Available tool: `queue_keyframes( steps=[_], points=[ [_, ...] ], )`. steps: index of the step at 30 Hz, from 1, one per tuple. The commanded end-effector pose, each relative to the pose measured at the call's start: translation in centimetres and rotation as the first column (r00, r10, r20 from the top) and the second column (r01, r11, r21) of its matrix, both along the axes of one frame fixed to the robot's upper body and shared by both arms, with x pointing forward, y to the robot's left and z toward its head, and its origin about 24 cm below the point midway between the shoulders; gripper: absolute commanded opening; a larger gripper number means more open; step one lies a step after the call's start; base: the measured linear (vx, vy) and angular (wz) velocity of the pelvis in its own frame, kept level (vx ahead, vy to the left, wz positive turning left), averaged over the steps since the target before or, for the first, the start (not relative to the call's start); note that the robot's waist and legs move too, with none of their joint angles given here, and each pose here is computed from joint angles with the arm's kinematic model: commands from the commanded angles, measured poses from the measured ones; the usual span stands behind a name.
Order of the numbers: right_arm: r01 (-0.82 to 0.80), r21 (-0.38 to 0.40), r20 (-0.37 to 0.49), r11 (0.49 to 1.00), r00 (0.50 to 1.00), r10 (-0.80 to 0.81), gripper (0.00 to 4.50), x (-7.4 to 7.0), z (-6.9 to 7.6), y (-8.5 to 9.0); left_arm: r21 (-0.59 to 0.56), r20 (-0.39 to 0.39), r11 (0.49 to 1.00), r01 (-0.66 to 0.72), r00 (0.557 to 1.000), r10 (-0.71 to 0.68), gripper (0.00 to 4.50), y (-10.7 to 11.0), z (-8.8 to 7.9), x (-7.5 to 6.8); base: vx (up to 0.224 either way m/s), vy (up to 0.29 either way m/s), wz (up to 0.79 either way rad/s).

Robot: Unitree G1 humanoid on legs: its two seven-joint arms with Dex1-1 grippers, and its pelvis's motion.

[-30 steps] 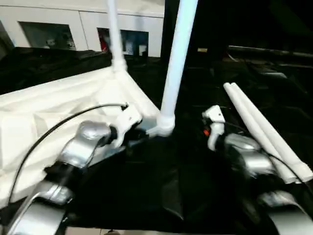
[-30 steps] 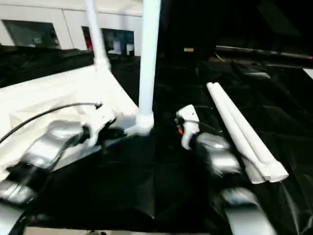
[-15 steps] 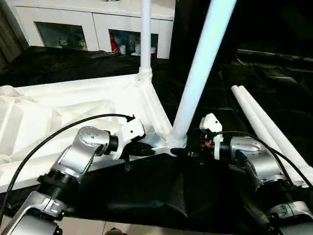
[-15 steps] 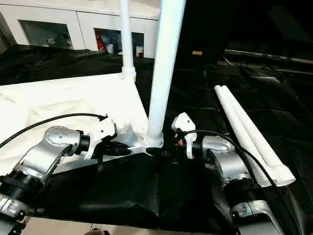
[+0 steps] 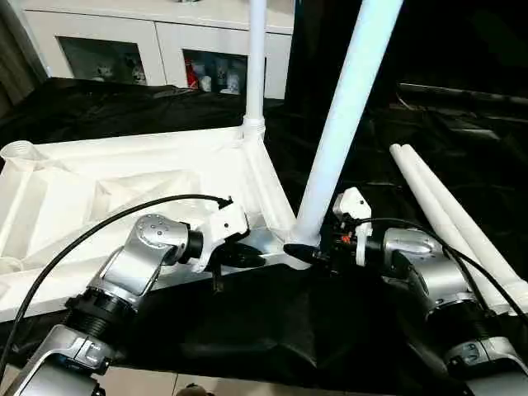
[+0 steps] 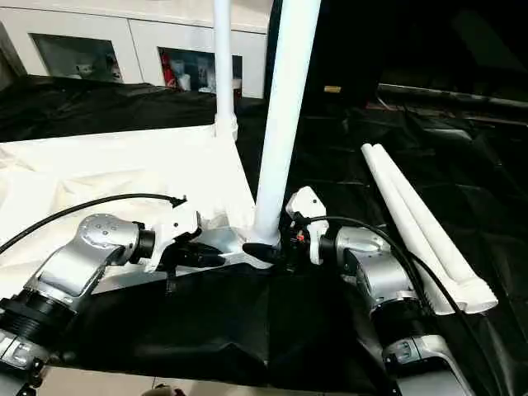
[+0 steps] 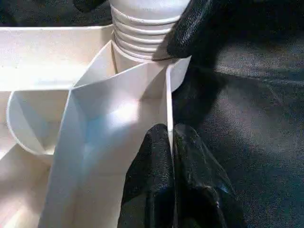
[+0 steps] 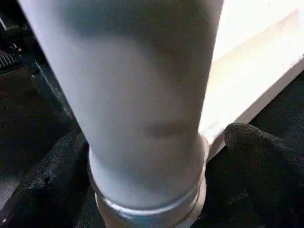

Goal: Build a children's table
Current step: Rotate leg to tighten

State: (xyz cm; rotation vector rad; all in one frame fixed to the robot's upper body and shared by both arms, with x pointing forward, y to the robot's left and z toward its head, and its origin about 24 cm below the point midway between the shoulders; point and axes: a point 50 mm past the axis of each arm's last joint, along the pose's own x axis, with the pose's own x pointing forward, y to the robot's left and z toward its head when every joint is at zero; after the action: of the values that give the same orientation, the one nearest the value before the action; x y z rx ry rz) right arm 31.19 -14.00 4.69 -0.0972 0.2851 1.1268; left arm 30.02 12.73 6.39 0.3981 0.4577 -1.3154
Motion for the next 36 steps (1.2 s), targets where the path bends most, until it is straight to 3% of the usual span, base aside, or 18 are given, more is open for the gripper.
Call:
queue_keyframes(
  steps=[1, 3, 18, 24, 26, 29, 32, 34, 36],
  points=[
    [0.004, -0.002, 0.010, 1.000, 1.000, -0.004, 4.11, 0.4, 0.3, -0.1, -0.084, 0.044, 0.994, 0.070, 0.997, -0.066, 0.00, -1.2, 1.6, -0.2, 0.000, 0.000, 0.00],
    [0.004, -0.001, 0.008, 1.000, 1.000, -0.004, 4.11, 0.3, 0.3, -0.1, -0.084, 0.044, 0.994, 0.069, 0.997, -0.065, 0.00, -1.2, 1.5, -0.2, 0.000, 0.000, 0.00],
    [-0.002, -0.006, -0.021, 1.000, 1.000, 0.002, 2.83, 0.1, -0.7, 0.0, -0.077, 0.031, 0.995, 0.067, 0.997, -0.064, 0.00, -0.9, 1.3, -0.3, 0.000, 0.000, 0.00],
    [0.186, -0.040, -0.101, 0.982, 0.977, -0.189, 2.77, 0.1, -3.2, -0.3, -0.104, 0.018, 0.995, 0.015, 1.000, -0.013, 0.00, -1.4, 1.0, 0.1, 0.000, 0.000, 0.00],
    [0.342, -0.054, -0.153, 0.938, 0.926, -0.346, 2.77, 0.3, -4.6, -0.1, -0.108, 0.021, 0.992, -0.064, 0.998, 0.066, 0.00, -2.0, 0.5, 0.8, 0.000, 0.000, 0.00],
    [0.497, -0.100, -0.163, 0.862, 0.847, -0.506, 2.77, 0.7, -5.9, 0.9, -0.070, 0.041, 0.974, -0.215, 0.975, 0.218, 0.00, -3.1, -0.4, 2.2, 0.000, 0.000, 0.00],
    [0.623, -0.111, -0.172, 0.774, 0.755, -0.633, 2.77, 1.4, -6.3, 2.2, -0.044, 0.051, 0.933, -0.357, 0.932, 0.359, 0.00, -4.2, -0.9, 3.4, 0.000, 0.000, 0.00],
    [0.631, -0.112, -0.172, 0.767, 0.748, -0.641, 2.76, 1.4, -6.3, 2.3, -0.044, 0.052, 0.931, -0.361, 0.930, 0.363, 0.00, -4.3, -0.9, 3.4, 0.000, 0.000, 0.00],
    [0.686, -0.109, -0.174, 0.719, 0.699, -0.694, 2.76, 1.9, -6.1, 3.3, -0.048, 0.057, 0.922, -0.384, 0.920, 0.387, 0.00, -5.3, -0.7, 3.7, 0.000, 0.000, 0.00]
  ],
)
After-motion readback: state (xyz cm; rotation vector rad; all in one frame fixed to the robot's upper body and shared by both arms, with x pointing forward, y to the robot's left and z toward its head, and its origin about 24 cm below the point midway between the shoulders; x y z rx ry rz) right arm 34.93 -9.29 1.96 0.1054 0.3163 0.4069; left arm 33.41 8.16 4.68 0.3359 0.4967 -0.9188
